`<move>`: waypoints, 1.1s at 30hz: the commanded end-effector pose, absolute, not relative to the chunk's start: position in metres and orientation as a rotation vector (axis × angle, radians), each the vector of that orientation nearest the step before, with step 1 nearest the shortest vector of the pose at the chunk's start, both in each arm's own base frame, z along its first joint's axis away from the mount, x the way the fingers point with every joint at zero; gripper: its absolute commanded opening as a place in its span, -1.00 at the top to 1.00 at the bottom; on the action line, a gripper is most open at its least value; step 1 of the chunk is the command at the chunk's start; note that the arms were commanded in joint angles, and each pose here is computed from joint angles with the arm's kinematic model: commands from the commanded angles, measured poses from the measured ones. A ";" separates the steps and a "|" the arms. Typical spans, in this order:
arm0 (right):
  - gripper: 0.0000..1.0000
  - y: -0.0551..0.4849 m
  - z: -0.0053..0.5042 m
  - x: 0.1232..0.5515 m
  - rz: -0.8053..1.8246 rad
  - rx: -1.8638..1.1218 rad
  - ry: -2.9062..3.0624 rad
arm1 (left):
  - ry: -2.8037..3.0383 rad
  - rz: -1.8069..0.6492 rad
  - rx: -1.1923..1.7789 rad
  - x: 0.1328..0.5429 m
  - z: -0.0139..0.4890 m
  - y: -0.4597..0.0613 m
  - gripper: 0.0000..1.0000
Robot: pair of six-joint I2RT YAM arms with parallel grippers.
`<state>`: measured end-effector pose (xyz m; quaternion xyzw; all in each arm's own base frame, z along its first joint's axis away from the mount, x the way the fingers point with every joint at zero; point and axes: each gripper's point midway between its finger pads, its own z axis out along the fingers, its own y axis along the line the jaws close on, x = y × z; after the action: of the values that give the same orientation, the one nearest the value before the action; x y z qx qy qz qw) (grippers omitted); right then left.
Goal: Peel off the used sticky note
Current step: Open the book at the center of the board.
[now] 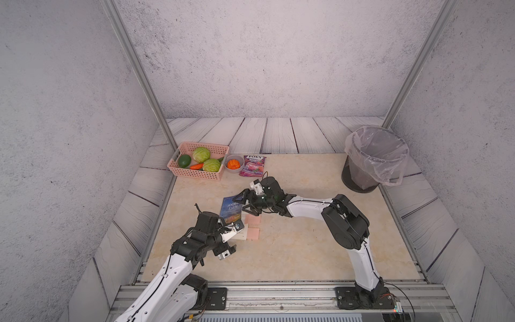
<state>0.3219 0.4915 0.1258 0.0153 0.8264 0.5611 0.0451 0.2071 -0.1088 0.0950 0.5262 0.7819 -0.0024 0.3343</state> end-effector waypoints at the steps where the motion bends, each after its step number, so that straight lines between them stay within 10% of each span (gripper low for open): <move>1: -0.72 0.500 0.133 0.325 1.741 0.038 2.492 | 1.982 0.076 1.359 0.222 0.094 -0.108 -0.97; 25: -0.72 0.505 0.135 0.323 1.765 0.054 2.484 | 1.932 0.318 1.206 0.268 0.089 -0.105 -0.91; 28: -0.72 0.504 0.136 0.323 1.764 0.055 2.485 | 1.940 0.309 1.186 0.267 0.090 -0.104 -0.71; 33: -0.72 0.502 0.134 0.321 1.749 0.054 2.495 | 1.959 0.280 1.153 0.262 0.094 -0.103 0.32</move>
<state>0.3217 0.4983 0.1341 0.0233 0.8194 0.5712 0.0408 0.2627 -0.1042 0.0886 0.4737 0.7745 0.1143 0.4033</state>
